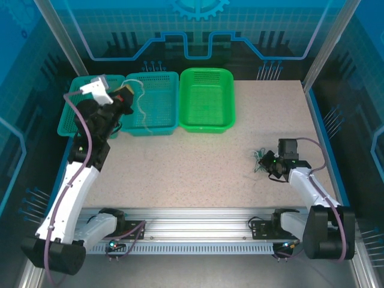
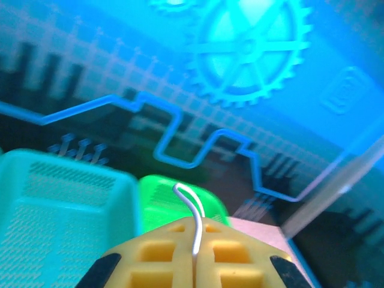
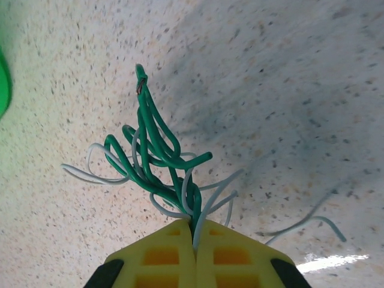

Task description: Untangle the cables

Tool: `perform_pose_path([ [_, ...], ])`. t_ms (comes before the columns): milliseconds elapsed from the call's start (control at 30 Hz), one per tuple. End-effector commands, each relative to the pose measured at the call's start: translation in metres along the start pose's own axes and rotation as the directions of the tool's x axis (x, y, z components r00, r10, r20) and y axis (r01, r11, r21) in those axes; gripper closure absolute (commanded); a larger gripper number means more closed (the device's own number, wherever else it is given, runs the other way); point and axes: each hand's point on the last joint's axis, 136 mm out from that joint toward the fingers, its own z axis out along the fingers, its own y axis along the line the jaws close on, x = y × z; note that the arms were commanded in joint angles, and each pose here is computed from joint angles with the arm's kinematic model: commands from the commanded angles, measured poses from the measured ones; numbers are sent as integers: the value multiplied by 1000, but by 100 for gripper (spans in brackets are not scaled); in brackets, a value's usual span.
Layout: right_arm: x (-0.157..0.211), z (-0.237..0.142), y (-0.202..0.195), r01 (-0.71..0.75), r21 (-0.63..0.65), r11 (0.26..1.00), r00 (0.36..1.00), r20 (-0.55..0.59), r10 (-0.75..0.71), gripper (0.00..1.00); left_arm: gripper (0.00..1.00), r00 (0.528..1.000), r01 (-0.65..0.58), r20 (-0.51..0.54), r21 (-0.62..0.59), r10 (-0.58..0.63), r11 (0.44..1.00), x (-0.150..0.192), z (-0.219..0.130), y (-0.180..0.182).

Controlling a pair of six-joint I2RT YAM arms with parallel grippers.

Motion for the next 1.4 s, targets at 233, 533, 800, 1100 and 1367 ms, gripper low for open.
perform_pose_path([
  [233, -10, -1, 15, 69, -7, 998, 997, 19, -69, 100, 100, 964, -195, 204, 122, 167, 973, -136, 21, -108],
  [533, -4, -5, 23, 79, -48, 996, 997, -6, -79, 100, 100, 919, -305, 255, -19, 300, 952, -181, 72, -90],
  [800, -1, -9, 20, 83, -44, 996, 997, 10, -82, 100, 100, 942, -296, 118, -150, 315, 943, -144, 124, -19],
  [1100, -4, -16, 30, 91, -77, 993, 996, 6, -91, 100, 100, 972, -194, -183, -252, 150, 948, -11, 179, 109],
  [1367, -7, -42, 62, 146, -188, 971, 989, 18, -145, 100, 62, 971, -116, -230, -238, 60, 964, 44, 168, 128],
])
